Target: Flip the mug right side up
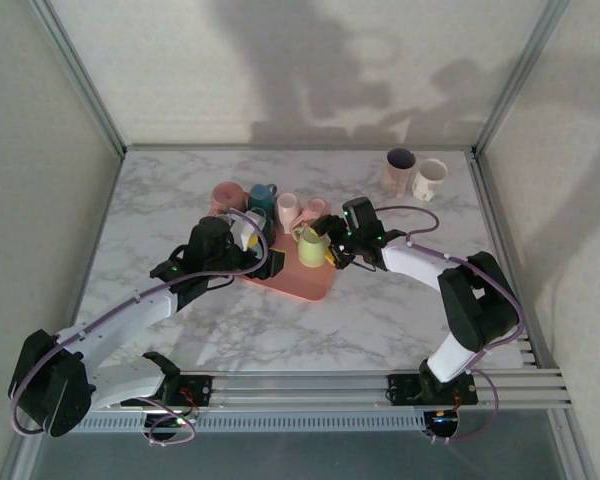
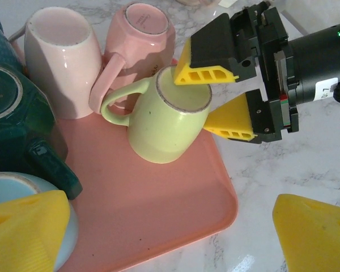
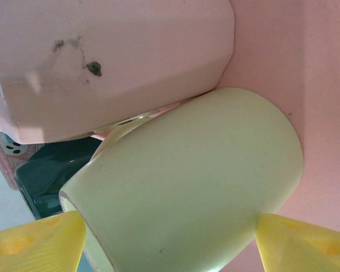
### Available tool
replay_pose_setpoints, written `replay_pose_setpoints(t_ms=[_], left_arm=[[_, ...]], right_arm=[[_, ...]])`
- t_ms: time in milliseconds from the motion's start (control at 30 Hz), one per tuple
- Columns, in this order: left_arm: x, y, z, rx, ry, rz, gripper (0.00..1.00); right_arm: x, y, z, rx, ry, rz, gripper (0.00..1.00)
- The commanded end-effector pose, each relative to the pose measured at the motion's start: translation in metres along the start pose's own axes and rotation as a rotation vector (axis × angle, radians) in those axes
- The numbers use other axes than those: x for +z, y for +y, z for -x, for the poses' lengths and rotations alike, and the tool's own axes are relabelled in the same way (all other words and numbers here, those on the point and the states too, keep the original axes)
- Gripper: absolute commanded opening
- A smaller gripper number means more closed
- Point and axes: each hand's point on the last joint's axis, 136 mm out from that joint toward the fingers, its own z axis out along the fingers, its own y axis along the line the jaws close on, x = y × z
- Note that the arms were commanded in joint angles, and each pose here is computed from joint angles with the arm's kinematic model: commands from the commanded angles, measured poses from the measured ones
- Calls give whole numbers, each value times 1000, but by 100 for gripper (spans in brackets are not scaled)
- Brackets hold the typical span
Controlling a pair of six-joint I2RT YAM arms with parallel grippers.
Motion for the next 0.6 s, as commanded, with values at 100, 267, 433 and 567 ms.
replay_pose_setpoints(t_ms=[100, 267, 433, 567], left_arm=[[4, 8, 1, 25, 2, 20, 92], [8, 6, 5, 130, 37, 10, 92], [10, 3, 14, 363, 65, -5, 90], [14, 8, 28, 479, 75, 30, 90]], right_arm=[[-23, -31, -16, -232, 67, -119, 80], [-42, -28, -17, -365, 122, -119, 79], [-67, 4, -11, -540, 146, -62, 77], [-74, 25, -17, -444, 167, 8, 81]])
